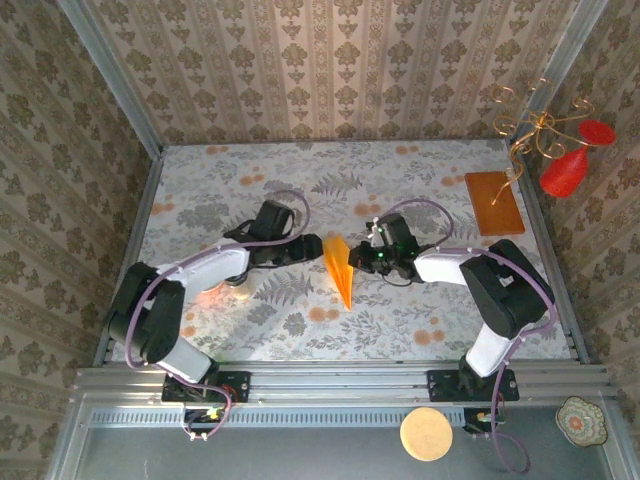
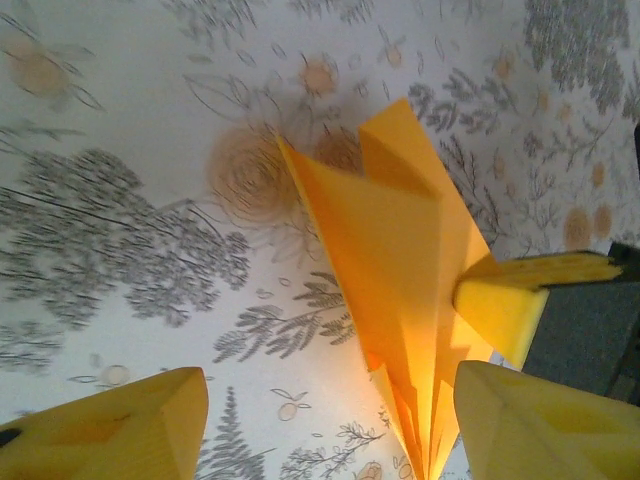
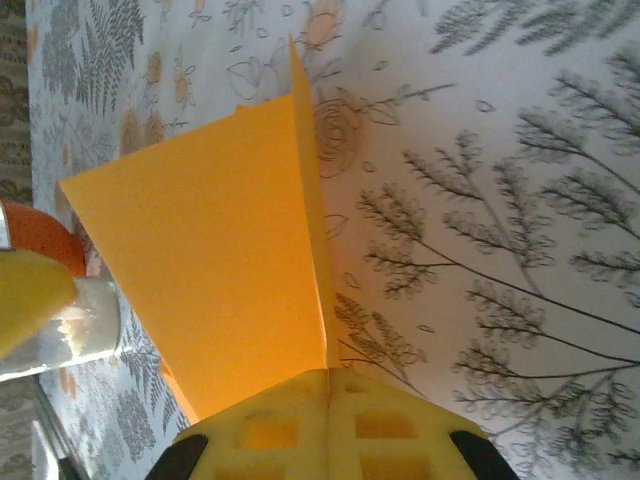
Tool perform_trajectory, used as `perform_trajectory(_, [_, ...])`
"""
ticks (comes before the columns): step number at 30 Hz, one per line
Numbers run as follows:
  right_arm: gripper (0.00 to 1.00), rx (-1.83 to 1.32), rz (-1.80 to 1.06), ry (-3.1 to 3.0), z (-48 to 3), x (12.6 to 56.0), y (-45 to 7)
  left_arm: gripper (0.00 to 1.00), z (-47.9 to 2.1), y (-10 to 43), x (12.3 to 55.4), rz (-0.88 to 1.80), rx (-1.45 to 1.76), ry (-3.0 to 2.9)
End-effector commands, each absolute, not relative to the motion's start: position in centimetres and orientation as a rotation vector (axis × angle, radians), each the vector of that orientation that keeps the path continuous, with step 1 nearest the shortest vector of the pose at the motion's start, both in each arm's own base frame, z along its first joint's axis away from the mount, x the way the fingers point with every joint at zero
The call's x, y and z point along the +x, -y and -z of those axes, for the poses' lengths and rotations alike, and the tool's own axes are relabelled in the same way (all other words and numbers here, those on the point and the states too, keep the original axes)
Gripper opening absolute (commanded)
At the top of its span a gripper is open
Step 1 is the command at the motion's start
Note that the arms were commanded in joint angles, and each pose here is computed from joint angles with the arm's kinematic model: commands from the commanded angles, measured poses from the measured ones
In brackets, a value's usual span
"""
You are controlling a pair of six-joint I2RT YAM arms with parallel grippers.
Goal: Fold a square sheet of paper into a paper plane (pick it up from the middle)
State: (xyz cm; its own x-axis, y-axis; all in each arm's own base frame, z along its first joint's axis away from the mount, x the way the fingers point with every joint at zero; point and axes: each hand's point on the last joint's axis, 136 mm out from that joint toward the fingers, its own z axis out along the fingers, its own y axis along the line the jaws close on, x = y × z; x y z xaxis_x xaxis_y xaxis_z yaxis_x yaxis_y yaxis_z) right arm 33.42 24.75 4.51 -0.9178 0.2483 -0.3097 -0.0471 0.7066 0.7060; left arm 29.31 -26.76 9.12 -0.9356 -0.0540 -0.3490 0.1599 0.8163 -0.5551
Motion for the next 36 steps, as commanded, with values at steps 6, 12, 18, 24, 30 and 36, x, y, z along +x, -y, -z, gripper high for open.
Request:
perform_trajectory(6, [0.06,0.23,-1.176,-2.461,-4.2,34.1,-23.9,0.59,-7.9,30.6,28.6,0.955,0.011,-2.677])
perform_trajectory(12, [0.06,0.221,-1.188,-2.455,-4.4,34.0,-23.8,0.58,-7.4,32.0,28.6,0.95,0.006,-2.705])
perform_trajectory(18, [0.06,0.215,-1.187,-2.452,-4.7,34.0,-23.8,0.45,-5.8,31.9,28.9,0.837,-0.057,-2.795])
perform_trajectory(24, [0.05,0.221,-1.171,-2.461,-4.5,33.9,-23.6,0.34,-5.1,31.7,28.9,0.803,-0.082,-2.817])
perform_trajectory(30, [0.05,0.224,-1.166,-2.462,-4.6,34.1,-23.6,0.33,-5.0,31.7,28.9,0.804,-0.078,-2.817])
perform_trajectory(36, [0.05,0.233,-1.153,-2.467,-4.5,34.2,-23.5,0.33,-5.3,31.4,28.9,0.786,-0.078,-2.808])
